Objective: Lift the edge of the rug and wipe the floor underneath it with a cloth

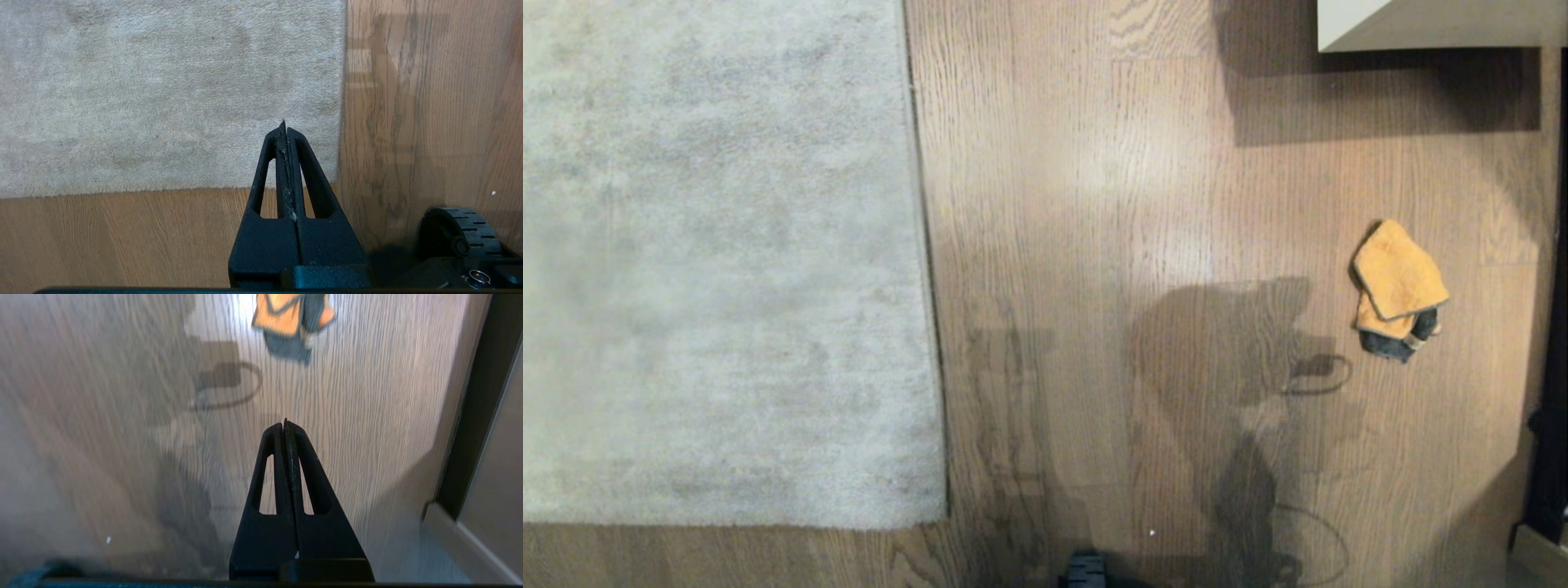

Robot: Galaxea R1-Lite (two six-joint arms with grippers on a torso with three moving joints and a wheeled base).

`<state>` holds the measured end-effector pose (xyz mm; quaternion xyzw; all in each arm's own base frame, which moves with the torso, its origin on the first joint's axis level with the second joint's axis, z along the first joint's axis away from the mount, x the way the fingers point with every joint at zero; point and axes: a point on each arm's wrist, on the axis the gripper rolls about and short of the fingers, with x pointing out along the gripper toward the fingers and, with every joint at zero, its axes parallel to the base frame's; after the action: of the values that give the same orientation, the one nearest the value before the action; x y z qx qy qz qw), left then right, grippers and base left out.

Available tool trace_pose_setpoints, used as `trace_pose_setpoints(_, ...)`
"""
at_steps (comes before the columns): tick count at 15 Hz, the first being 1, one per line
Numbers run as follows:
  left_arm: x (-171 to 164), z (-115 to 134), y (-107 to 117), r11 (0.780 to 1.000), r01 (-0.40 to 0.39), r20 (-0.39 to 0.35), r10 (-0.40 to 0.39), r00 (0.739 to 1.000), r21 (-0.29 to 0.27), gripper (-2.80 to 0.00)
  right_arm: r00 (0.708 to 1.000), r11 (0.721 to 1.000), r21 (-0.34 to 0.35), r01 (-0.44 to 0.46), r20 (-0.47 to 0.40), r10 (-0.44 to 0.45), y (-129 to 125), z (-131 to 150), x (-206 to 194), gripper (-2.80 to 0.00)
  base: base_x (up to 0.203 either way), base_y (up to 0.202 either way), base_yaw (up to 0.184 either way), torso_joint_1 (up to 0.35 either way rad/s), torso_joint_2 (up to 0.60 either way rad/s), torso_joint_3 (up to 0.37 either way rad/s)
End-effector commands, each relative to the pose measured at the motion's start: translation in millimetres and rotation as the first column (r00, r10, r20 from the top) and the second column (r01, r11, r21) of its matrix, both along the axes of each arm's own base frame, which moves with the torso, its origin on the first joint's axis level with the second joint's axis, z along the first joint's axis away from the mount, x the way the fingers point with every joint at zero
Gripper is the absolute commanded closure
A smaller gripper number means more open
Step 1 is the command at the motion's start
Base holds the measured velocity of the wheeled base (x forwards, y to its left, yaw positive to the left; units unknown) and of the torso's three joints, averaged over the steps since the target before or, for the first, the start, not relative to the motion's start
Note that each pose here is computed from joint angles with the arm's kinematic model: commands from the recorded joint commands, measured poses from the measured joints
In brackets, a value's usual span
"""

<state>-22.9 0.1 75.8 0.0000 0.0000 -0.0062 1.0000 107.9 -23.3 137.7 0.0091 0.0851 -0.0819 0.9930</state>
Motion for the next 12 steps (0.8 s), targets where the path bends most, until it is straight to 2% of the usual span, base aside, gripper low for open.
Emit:
trace_pose_setpoints(1, 0.0, 0.0, 0.0, 1.000, 0.000, 0.000, 0.000, 1.000, 0.000, 0.00, 0.999, 1.000, -0.009, -0.016, 0.031, 0.016, 6.0, -2.2, -19.5, 0.00, 0.000, 0.000, 0.000, 0.000, 0.00, 0.000)
trace_pose_setpoints(7, 0.0, 0.0, 0.0, 1.000, 0.000, 0.000, 0.000, 1.000, 0.000, 0.00, 0.995, 0.995, -0.012, -0.100, 0.028, 0.100, 17.9, -12.7, -52.7, 0.00, 0.000, 0.000, 0.000, 0.000, 0.00, 0.000)
trace_pose_setpoints(12, 0.0, 0.0, 0.0, 1.000, 0.000, 0.000, 0.000, 1.000, 0.000, 0.00, 0.995, 0.995, -0.014, -0.098, -0.023, 0.098, 21.2, -28.0, -76.0, 0.00, 0.000, 0.000, 0.000, 0.000, 0.00, 0.000)
